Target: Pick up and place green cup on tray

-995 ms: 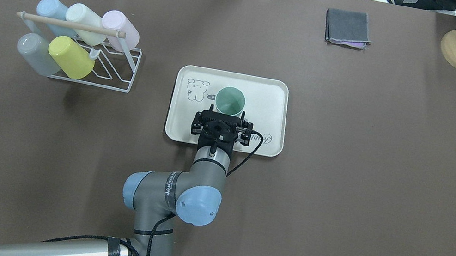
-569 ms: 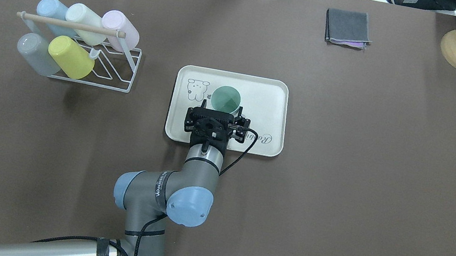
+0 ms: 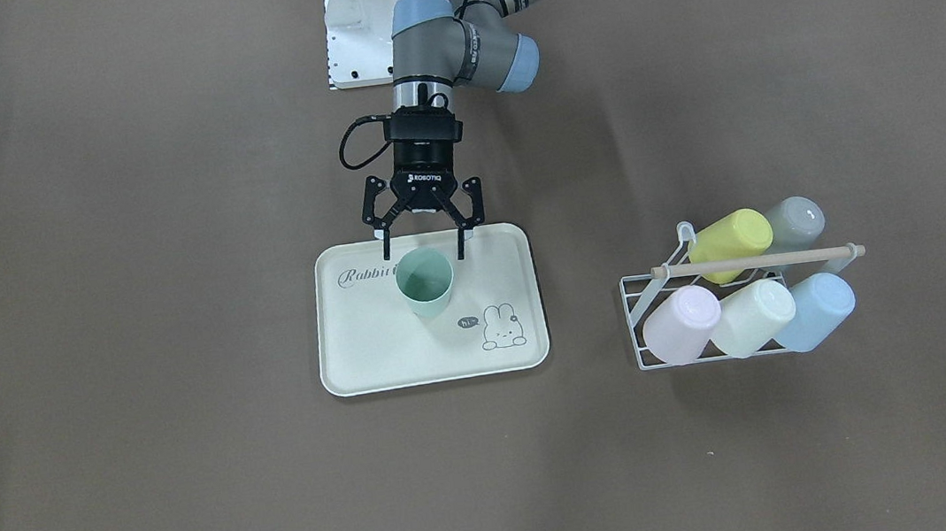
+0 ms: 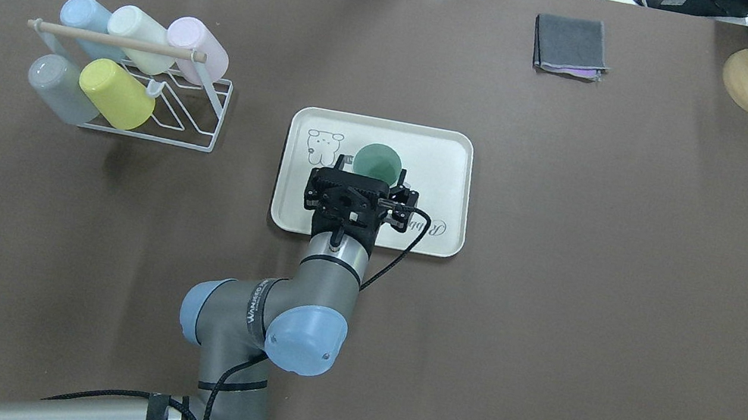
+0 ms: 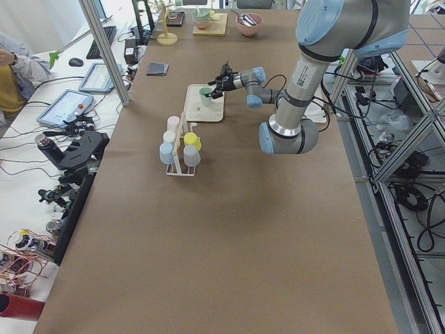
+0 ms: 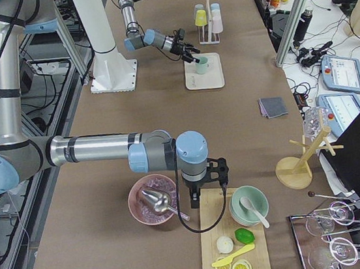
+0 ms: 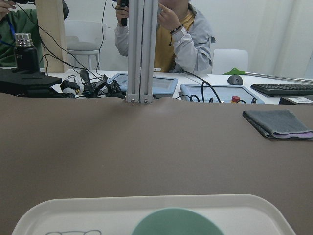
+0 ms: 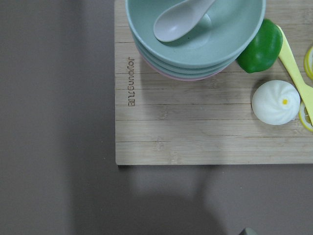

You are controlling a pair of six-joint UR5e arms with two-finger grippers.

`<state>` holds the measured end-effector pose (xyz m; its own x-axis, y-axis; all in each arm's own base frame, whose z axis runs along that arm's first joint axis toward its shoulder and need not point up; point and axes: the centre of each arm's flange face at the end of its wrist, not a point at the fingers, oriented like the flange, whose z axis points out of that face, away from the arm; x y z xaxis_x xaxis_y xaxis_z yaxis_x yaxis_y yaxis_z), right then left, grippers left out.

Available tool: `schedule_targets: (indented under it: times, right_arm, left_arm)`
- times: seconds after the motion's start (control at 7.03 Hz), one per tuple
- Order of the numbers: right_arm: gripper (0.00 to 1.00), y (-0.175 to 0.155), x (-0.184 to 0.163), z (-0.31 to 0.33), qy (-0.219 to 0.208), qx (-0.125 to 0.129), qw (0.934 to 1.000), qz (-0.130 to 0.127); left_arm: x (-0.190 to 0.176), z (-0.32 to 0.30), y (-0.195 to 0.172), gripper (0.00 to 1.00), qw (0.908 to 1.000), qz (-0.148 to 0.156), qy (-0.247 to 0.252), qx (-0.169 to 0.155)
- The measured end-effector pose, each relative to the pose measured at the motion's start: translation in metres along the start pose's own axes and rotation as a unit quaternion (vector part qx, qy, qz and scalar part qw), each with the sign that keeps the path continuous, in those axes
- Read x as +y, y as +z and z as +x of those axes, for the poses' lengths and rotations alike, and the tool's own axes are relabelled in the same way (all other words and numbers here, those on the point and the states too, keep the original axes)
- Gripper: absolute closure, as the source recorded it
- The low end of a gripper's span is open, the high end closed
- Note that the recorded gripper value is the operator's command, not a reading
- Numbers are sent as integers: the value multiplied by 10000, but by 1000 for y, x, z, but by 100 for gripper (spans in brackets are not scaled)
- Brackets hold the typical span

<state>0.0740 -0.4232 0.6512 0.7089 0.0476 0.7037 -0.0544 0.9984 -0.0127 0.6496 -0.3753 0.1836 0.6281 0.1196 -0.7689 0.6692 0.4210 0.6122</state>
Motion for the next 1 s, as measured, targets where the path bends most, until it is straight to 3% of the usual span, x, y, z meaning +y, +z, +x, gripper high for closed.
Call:
schedule_targets:
  times: [0.28, 0.57, 0.85, 1.0]
  right_arm:
    - [0, -1, -2, -1, -15, 0, 10000, 15]
    - [0, 1, -2, 1, 0, 6, 10000, -5]
    - [0, 7, -1, 8, 30, 76, 9999, -59]
    - [0, 9, 3, 12, 49, 153, 9998, -87]
  left_arm:
    - [-45, 0, -5, 1, 9982, -219, 397, 382]
    - [-113, -34, 37, 1, 9916, -787, 865, 543]
    - [-177, -79, 68, 1, 9771, -1482, 1402, 599]
    - [-202, -111, 80, 1, 9648, -1941, 1722, 426]
